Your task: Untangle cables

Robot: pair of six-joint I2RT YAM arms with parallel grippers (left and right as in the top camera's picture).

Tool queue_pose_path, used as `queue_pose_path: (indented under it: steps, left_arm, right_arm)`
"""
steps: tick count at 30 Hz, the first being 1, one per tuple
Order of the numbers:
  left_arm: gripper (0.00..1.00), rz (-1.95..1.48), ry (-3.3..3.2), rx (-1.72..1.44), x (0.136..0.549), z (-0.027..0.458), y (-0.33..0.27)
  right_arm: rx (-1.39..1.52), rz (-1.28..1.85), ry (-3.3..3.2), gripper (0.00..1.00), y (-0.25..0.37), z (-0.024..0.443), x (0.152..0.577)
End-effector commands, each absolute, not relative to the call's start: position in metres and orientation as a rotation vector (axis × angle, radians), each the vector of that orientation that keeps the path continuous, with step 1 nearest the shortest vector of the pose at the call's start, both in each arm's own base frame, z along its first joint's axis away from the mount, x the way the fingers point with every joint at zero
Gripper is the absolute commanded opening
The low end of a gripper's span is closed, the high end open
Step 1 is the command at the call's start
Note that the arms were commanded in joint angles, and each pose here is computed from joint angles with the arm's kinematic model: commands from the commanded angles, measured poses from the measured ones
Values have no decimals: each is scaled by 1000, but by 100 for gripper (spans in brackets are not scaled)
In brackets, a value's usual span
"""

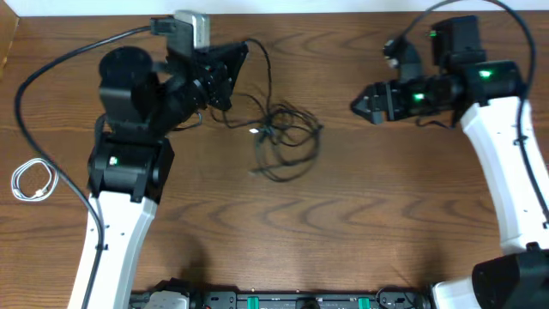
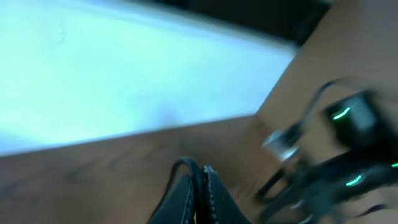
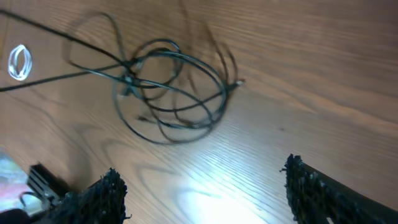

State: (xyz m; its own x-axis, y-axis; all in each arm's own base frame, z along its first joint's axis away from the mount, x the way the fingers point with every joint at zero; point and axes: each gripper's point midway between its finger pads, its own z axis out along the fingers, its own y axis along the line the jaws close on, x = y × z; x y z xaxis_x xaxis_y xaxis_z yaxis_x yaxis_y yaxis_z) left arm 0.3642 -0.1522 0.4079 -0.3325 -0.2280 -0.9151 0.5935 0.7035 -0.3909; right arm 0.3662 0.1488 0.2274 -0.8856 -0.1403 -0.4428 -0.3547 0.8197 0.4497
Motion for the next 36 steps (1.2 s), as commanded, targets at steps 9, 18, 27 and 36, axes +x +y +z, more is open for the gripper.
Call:
queue_pose_path:
  steps: [9, 18, 27, 36]
  left_arm:
    - [8, -1114, 1463, 243, 339, 488, -175]
    - [8, -1265, 1404, 151, 333, 511, -174]
    - [8, -1315, 1415, 127, 331, 511, -175]
    - [8, -1336, 1423, 124, 330, 511, -176]
  right_arm:
    - [-275, 852, 2657, 77, 208, 208, 374]
    - [-311, 885, 2596, 76, 235, 204, 388]
    - [-303, 873, 2624, 73, 236, 190, 393]
    - [-319, 872, 2671, 73, 245, 171, 391]
